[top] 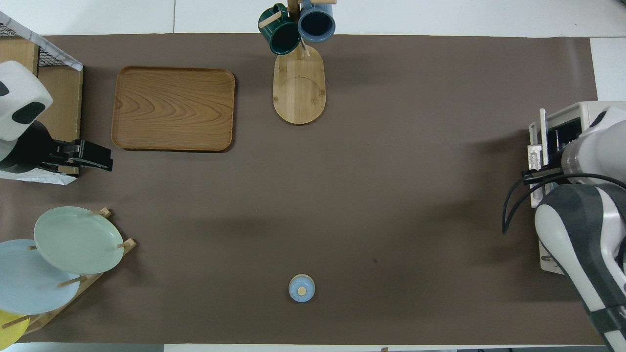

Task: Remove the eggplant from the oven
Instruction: 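Pull the oven door open toward the robot with the right gripper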

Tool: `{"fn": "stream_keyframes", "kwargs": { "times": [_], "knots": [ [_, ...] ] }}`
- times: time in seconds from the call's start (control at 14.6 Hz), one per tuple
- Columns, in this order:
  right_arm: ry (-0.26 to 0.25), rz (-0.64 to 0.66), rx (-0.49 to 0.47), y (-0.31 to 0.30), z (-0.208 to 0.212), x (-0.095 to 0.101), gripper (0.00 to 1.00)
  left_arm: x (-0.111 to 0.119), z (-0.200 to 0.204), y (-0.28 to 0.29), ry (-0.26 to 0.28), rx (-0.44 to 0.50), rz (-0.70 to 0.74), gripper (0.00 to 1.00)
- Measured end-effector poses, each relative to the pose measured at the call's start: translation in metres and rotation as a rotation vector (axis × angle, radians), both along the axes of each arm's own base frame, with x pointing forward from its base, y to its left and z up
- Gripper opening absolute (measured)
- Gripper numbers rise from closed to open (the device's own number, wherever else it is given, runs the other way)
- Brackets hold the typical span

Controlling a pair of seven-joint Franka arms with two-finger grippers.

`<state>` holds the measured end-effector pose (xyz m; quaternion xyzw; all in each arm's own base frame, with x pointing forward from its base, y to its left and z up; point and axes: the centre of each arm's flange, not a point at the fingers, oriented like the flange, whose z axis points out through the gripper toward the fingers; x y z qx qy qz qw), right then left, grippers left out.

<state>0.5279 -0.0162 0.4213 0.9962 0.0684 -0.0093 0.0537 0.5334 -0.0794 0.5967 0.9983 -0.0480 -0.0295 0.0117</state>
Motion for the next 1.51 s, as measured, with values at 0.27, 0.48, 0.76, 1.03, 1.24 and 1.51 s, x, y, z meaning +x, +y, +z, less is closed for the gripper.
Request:
{"fn": "stream_keyframes", "kwargs": {
  "times": [0.27, 0.48, 0.76, 1.03, 1.24, 1.51],
  "knots": [
    [-0.036, -0.003, 0.051, 0.017, -0.04, 0.003, 0.01, 0.0, 0.0, 0.0, 0.0, 0.0, 0.0, 1.0],
    [-0.051, -0.018, 0.052, 0.027, -0.063, 0.001, 0.01, 0.0, 0.0, 0.0, 0.0, 0.0, 0.0, 1.0],
    [-0.05, -0.02, 0.049, 0.034, -0.087, 0.002, 0.01, 0.0, 0.0, 0.0, 0.0, 0.0, 0.0, 1.0],
    [-0.041, -0.063, 0.044, 0.037, -0.113, 0.004, 0.01, 0.0, 0.0, 0.0, 0.0, 0.0, 0.0, 1.0],
    [-0.033, -0.093, 0.047, 0.037, -0.122, 0.005, 0.01, 0.0, 0.0, 0.0, 0.0, 0.0, 0.0, 1.0],
    [-0.026, -0.141, 0.095, 0.047, -0.12, 0.007, 0.01, 0.0, 0.0, 0.0, 0.0, 0.0, 0.0, 1.0]
  ]
}}
